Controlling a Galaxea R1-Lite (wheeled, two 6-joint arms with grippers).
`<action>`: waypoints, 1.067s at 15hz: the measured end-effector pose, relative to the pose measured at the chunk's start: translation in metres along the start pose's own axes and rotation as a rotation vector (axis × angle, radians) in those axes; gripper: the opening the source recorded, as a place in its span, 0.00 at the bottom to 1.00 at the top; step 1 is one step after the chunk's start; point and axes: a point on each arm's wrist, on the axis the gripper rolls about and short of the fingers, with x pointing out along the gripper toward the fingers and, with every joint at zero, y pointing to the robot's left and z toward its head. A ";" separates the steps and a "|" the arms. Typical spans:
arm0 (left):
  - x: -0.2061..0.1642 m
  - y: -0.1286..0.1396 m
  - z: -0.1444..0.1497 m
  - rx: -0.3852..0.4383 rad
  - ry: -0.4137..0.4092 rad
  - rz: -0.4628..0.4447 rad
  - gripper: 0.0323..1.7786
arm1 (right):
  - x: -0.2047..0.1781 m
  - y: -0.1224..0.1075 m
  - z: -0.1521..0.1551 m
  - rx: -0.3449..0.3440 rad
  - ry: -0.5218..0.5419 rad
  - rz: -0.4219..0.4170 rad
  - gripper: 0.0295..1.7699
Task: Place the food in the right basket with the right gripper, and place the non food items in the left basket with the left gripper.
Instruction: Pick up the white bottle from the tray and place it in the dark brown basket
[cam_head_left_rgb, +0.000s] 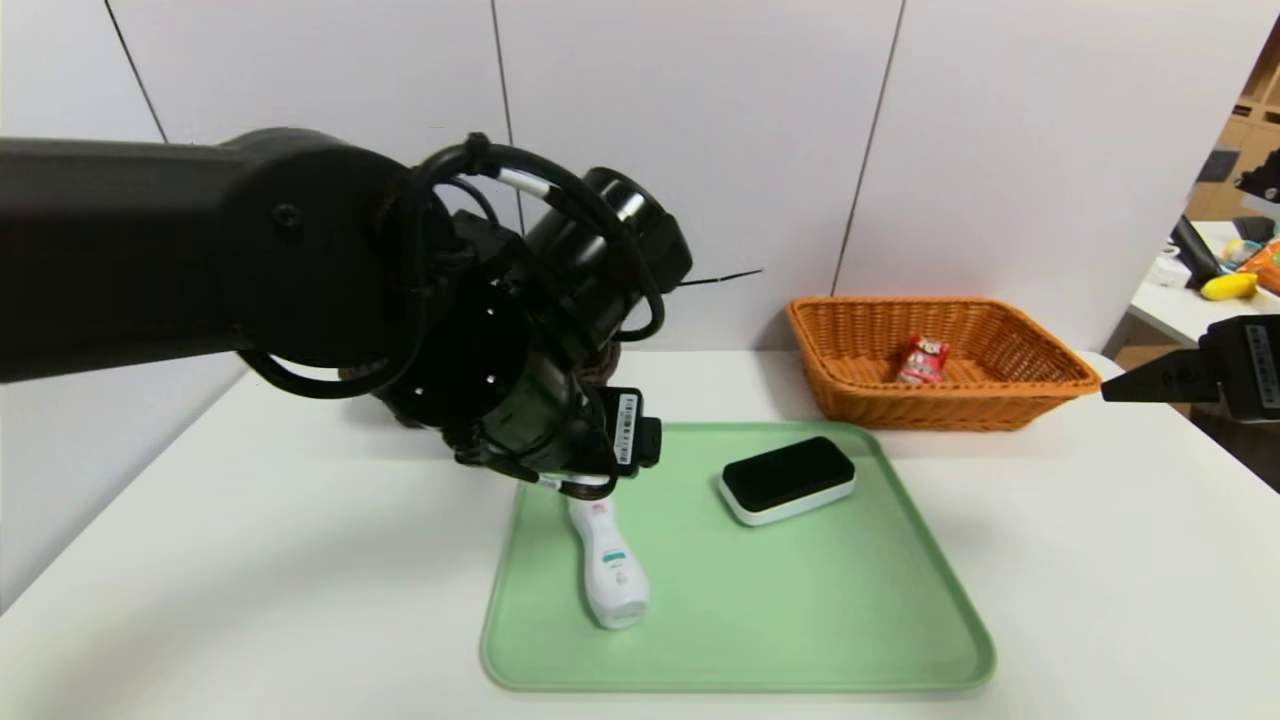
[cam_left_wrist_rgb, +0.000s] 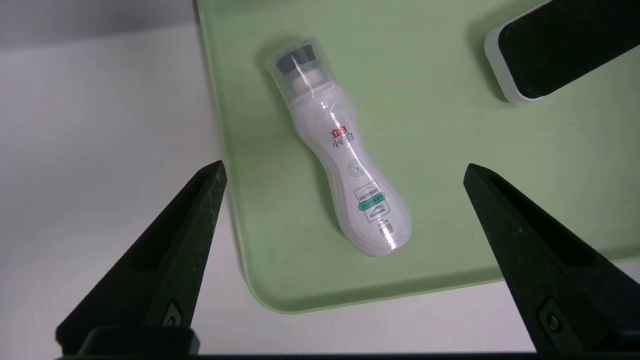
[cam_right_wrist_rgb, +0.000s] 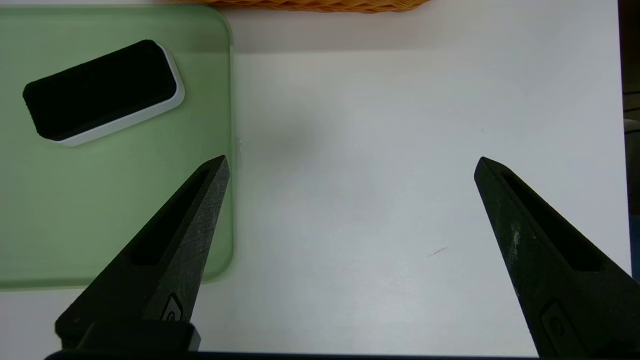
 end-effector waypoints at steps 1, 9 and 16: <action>0.005 -0.002 0.000 -0.018 0.019 0.014 0.95 | -0.001 0.000 0.000 -0.002 -0.001 0.001 0.96; 0.031 -0.016 0.001 -0.154 0.160 0.063 0.95 | -0.005 0.000 -0.002 0.001 -0.011 0.007 0.96; 0.056 -0.006 0.004 -0.291 0.247 0.072 0.95 | -0.008 -0.001 -0.003 0.004 -0.020 0.010 0.96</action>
